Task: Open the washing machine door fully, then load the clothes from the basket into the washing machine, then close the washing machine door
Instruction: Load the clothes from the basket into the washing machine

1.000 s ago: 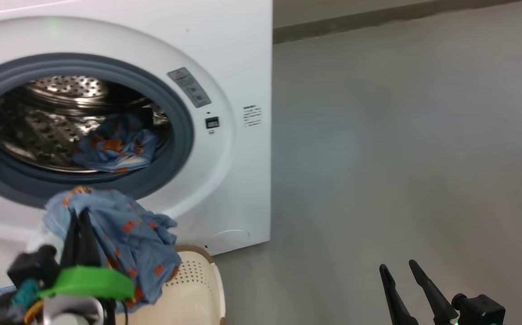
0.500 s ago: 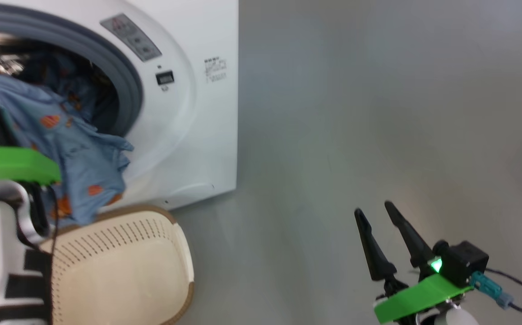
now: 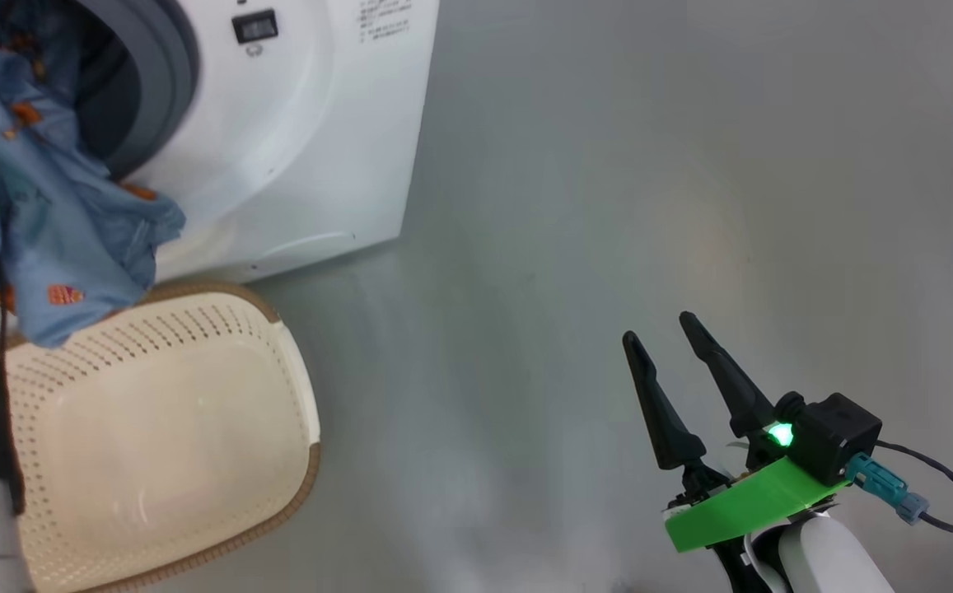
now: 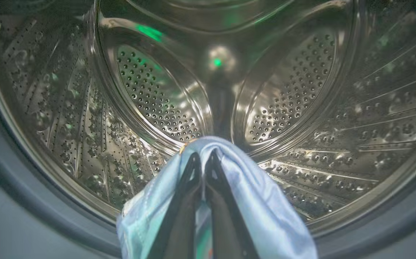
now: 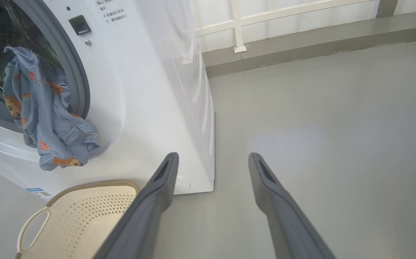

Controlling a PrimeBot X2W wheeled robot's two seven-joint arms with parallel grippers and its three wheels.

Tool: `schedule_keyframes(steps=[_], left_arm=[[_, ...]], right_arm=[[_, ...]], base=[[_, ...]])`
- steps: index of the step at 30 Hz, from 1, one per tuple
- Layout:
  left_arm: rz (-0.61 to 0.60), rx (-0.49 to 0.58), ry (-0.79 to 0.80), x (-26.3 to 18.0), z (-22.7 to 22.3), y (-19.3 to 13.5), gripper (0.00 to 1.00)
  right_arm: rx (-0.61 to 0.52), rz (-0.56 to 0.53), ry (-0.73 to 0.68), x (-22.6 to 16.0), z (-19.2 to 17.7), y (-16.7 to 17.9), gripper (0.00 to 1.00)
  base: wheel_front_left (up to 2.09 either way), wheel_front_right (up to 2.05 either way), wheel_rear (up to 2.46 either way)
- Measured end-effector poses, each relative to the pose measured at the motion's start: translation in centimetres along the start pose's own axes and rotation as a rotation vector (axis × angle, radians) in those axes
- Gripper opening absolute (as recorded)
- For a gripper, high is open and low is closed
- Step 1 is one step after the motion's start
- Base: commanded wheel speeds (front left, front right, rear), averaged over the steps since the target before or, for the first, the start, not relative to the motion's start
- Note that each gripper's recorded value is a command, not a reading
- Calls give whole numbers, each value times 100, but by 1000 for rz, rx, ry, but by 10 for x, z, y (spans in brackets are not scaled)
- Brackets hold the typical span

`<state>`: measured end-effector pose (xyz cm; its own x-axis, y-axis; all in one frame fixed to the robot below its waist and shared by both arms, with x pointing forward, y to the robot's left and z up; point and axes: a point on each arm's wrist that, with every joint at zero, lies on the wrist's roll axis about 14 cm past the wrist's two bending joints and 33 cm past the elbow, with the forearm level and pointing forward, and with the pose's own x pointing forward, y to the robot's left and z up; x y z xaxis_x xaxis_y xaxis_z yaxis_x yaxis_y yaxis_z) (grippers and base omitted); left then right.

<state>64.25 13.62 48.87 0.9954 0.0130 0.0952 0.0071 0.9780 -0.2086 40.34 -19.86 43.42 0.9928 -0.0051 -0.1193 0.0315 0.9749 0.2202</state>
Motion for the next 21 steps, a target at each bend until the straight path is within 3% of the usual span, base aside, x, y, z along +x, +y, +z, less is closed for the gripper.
schedule_keyframes(steps=[8, 21], left_arm=[[85, -71, 50, 26, -33, 25, 0], [24, -79, -34, 75, -15, 0, 0]], right_arm=[[0, 11, 81, 11, -31, 2, 100], [15, 10, 133, 9, -49, 3, 100]], base=[[0, 0, 0], [0, 0, 0]])
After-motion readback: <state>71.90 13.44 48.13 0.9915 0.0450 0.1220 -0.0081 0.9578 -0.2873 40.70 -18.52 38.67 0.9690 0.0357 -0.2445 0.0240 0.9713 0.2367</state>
